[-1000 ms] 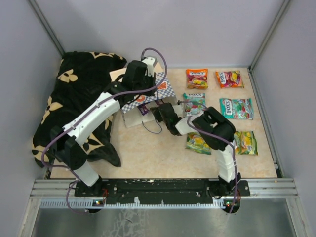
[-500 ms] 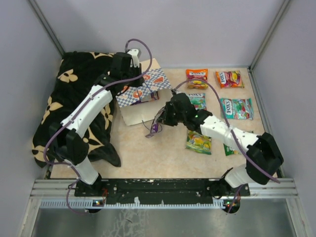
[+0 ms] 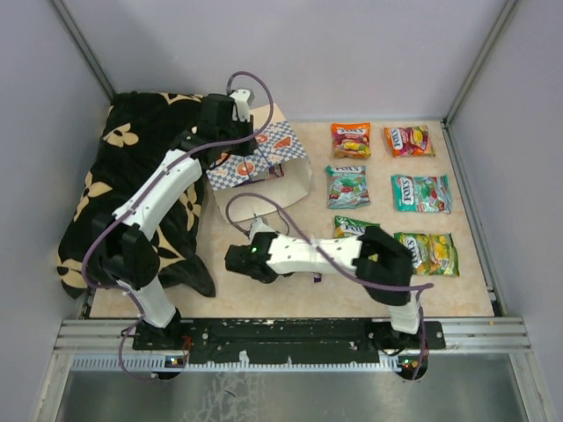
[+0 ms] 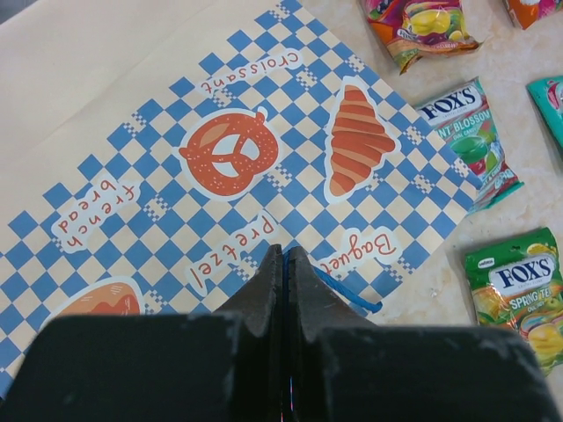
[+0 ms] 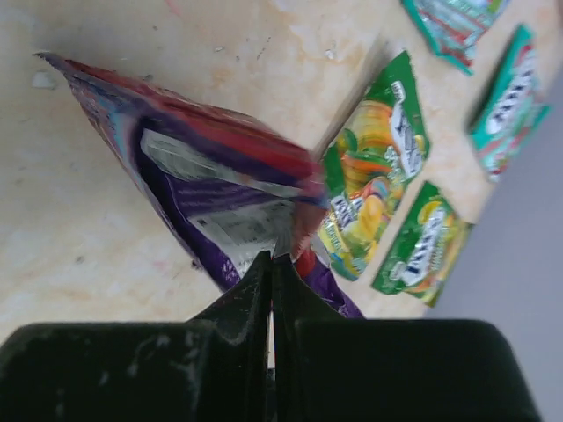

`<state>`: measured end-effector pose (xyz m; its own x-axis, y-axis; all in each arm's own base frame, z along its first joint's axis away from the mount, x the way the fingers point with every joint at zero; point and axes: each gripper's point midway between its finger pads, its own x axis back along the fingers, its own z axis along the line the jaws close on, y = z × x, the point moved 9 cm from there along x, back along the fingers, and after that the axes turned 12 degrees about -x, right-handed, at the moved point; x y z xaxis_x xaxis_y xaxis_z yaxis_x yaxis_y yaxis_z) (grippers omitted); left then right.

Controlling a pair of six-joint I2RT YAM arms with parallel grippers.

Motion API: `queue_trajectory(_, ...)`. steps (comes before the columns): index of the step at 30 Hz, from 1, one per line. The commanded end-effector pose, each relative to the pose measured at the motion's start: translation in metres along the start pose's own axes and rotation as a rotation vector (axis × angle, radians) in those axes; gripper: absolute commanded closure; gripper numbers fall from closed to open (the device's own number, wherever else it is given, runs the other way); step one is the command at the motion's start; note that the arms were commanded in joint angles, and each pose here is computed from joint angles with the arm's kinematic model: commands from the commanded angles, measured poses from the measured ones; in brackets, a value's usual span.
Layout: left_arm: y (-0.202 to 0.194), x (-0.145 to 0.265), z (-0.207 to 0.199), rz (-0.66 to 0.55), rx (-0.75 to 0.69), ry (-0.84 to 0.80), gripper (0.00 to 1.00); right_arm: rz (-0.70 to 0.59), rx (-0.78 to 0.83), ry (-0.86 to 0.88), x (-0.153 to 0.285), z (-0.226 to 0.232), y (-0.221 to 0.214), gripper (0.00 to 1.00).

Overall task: Take the snacks out of the paper bag
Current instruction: Place the snack at the center of the board.

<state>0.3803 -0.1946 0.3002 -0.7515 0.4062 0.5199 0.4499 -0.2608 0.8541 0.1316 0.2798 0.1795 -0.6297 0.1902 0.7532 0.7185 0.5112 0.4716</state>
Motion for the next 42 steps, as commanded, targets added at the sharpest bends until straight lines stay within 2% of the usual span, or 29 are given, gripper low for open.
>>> queue_trajectory(1,0.007,-0.001,0.011,-0.045,-0.008,-0.004,1.0,-0.115,0.081,-0.253,0.0,0.016,0.004,1.0)
queue_trajectory(5,0.003,0.005,0.016,-0.055,-0.004,0.003,1.0,-0.152,0.029,-0.135,0.018,0.063,0.018,1.0)
queue_trajectory(12,0.001,0.014,0.027,-0.059,-0.008,0.0,1.0,-0.12,-0.056,0.097,0.052,0.123,0.02,1.0)
queue_trajectory(19,-0.002,0.022,0.03,-0.063,-0.01,-0.012,1.0,-0.118,-0.034,0.154,0.071,0.141,0.008,0.84)
queue_trajectory(23,-0.002,0.026,0.03,-0.072,-0.001,-0.028,1.0,-0.074,0.003,0.324,0.081,0.153,-0.002,0.35)
queue_trajectory(25,-0.002,0.028,0.03,-0.075,0.001,-0.033,1.0,-0.109,-0.031,0.435,0.095,0.142,0.005,0.13)
queue_trajectory(26,-0.002,0.028,0.03,-0.073,0.001,-0.034,1.0,-0.133,-0.056,0.496,0.102,0.133,0.011,0.05)
queue_trajectory(27,-0.003,0.028,0.03,-0.07,0.002,-0.034,1.0,-0.152,-0.081,0.584,0.111,0.12,0.02,0.02)
queue_trajectory(28,-0.004,0.028,0.03,-0.068,0.002,-0.035,1.0,-0.183,-0.111,0.664,0.115,0.107,0.031,0.01)
queue_trajectory(29,-0.004,0.028,0.03,-0.066,0.004,-0.036,1.0,-0.178,-0.132,0.815,0.125,0.092,0.04,0.01)
queue_trajectory(32,-0.007,0.029,0.029,-0.061,0.011,-0.047,1.0,-0.229,-0.294,1.267,0.137,0.041,0.067,0.01)
queue_trajectory(33,-0.008,0.029,0.029,-0.058,0.013,-0.051,1.0,-0.302,-0.407,1.416,0.138,0.024,0.081,0.02)
queue_trajectory(34,-0.009,0.03,0.028,-0.056,0.016,-0.051,1.0,-0.326,-0.512,1.488,0.133,0.008,0.086,0.02)
queue_trajectory(35,-0.01,0.03,0.028,-0.055,0.019,-0.049,1.0,-0.338,-0.633,1.495,0.124,-0.004,0.089,0.02)
queue_trajectory(39,-0.013,0.03,0.026,-0.057,0.04,-0.063,1.0,-0.331,-1.21,1.238,0.08,-0.028,0.09,0.01)
queue_trajectory(42,-0.016,0.028,0.023,-0.052,0.062,-0.093,1.0,-0.357,-1.668,1.149,0.046,-0.043,0.081,0.01)
